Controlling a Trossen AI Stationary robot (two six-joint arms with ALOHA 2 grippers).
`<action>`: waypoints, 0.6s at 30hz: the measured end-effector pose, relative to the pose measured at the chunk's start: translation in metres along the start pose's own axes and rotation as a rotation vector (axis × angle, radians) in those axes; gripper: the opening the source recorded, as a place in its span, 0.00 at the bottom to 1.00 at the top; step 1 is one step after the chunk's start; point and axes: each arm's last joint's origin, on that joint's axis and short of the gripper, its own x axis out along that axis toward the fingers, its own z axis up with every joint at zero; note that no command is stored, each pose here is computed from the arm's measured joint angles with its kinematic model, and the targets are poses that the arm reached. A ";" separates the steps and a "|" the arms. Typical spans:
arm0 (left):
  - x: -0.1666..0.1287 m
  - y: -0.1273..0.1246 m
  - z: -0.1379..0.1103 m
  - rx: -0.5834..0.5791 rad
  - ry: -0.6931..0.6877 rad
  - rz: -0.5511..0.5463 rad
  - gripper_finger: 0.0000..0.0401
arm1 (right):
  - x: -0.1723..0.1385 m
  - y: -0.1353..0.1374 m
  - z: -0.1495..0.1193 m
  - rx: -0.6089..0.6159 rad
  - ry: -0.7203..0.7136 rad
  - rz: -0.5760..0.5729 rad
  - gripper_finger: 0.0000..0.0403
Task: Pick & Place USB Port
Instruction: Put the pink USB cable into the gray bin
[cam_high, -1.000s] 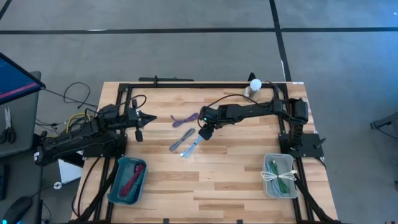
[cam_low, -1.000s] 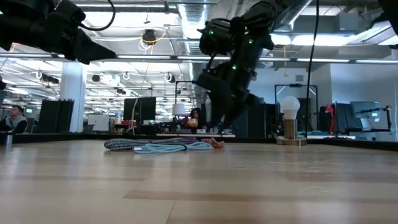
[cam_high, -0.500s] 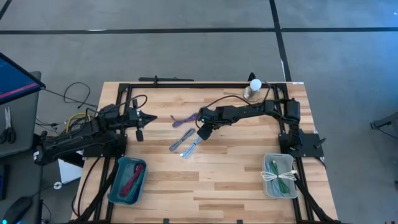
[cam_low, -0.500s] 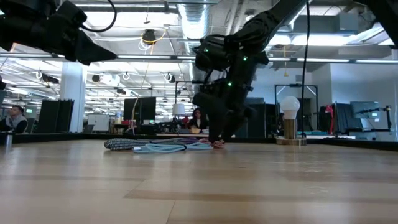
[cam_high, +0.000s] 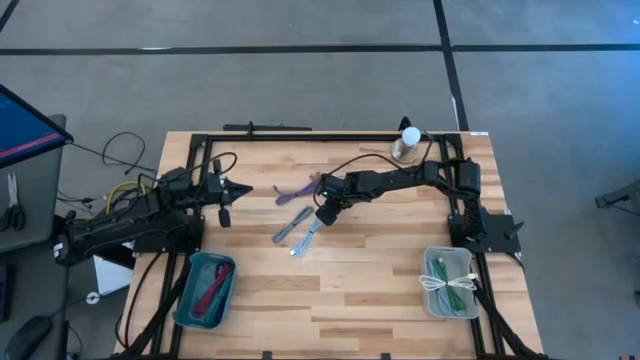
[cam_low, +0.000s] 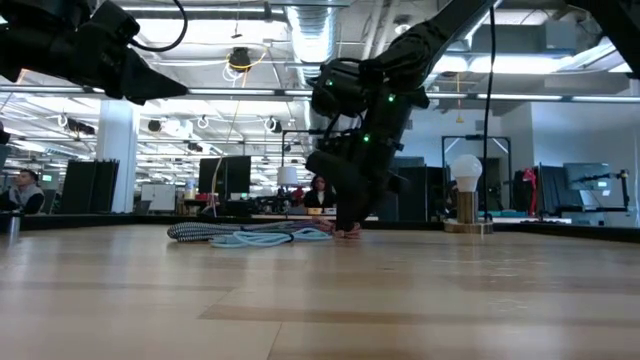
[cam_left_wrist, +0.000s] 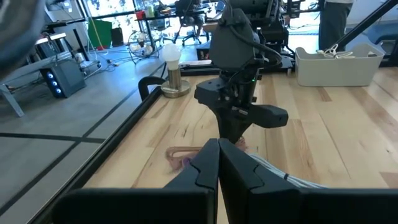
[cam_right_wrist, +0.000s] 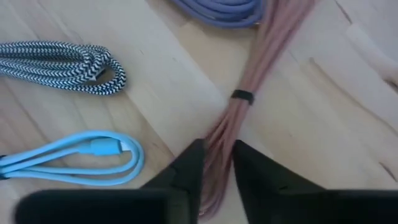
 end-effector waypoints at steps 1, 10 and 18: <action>0.000 0.000 0.000 0.000 0.000 0.000 0.02 | 0.000 0.000 0.000 -0.002 -0.002 0.000 0.14; 0.000 0.000 0.000 0.000 0.000 0.000 0.02 | -0.009 -0.009 -0.005 -0.068 0.094 -0.059 0.01; 0.000 0.000 0.000 0.000 0.000 0.000 0.02 | -0.074 -0.021 0.000 -0.097 0.076 -0.134 0.00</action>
